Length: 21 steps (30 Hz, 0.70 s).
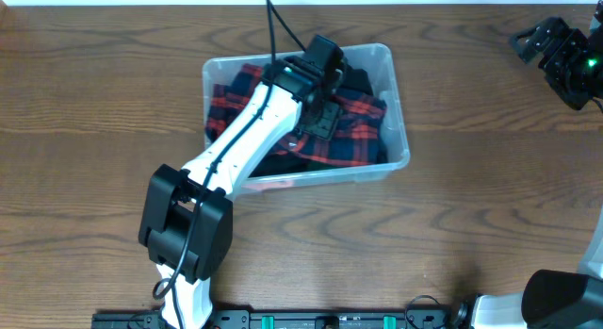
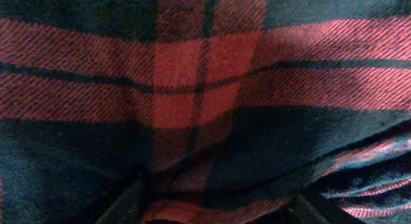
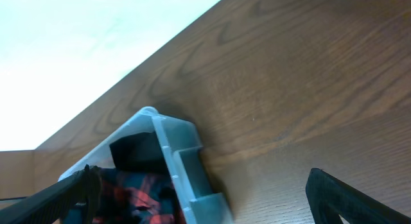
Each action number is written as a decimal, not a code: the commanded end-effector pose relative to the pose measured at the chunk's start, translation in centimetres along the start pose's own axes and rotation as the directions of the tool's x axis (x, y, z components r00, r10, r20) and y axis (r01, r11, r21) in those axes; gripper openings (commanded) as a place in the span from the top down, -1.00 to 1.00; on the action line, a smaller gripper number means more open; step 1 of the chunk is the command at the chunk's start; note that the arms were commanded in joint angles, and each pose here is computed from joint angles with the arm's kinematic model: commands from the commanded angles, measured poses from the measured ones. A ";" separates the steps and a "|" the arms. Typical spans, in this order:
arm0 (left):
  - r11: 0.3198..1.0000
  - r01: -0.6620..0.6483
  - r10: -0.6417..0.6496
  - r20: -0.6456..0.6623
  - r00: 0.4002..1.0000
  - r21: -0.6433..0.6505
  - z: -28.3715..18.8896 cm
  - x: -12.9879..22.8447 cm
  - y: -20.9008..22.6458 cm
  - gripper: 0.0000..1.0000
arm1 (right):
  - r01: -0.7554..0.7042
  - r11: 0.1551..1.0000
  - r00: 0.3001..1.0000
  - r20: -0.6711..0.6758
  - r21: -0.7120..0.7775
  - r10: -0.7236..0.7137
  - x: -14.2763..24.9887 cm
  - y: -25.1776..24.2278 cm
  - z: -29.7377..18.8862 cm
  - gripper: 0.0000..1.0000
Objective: Pack container
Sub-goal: 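Press the plaid shirt down into the bin with the left gripper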
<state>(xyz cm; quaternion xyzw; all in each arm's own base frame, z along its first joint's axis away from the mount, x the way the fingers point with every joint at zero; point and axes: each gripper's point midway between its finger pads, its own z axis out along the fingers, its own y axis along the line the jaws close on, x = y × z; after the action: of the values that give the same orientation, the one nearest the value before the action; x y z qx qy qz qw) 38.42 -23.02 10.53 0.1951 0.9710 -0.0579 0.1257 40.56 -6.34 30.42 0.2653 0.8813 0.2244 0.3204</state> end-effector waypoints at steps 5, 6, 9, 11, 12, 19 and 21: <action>0.999 -0.008 0.007 -0.038 0.999 -0.044 -1.1 0.9 0.7 -0.43 | -0.009 1.000 1.000 -0.002 -0.007 0.009 0.0 0.0 -0.1 -0.98; 1.000 -0.010 0.010 -0.030 0.999 -0.002 -1.6 0.9 -0.1 -0.44 | -0.009 1.000 1.000 -0.002 -0.007 0.009 0.0 0.0 -0.1 -0.98; 0.994 -0.027 0.032 -0.041 0.999 0.107 -2.0 1.4 -2.9 -0.44 | -0.009 1.000 1.000 -0.002 -0.007 0.009 0.0 0.0 -0.1 -0.99; 0.991 -0.056 0.063 -0.057 0.996 0.118 -1.4 2.0 -4.3 -0.44 | -0.009 1.000 1.000 -0.002 -0.007 0.009 0.0 0.0 -0.1 -0.99; 0.990 -0.073 0.081 -0.065 0.995 0.121 -1.3 2.4 -5.0 -0.44 | -0.009 1.000 1.000 -0.002 -0.007 0.009 0.0 0.0 -0.1 -0.99; 0.994 -0.103 0.104 -0.048 0.993 0.024 -1.0 2.8 -7.1 -0.56 | -0.009 1.000 1.000 -0.002 -0.007 0.009 0.0 0.0 -0.1 -0.98; 0.993 -0.116 0.117 -0.045 0.992 0.028 -1.0 3.0 -7.8 -0.57 | -0.009 1.000 1.000 -0.002 -0.007 0.009 0.0 0.0 -0.1 -0.99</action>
<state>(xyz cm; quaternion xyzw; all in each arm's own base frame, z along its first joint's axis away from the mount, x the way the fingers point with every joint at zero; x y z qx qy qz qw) 34.37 -27.34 11.86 0.2505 0.9593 -0.0414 0.1235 40.56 -6.34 30.42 0.2653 0.8813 0.2244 0.3204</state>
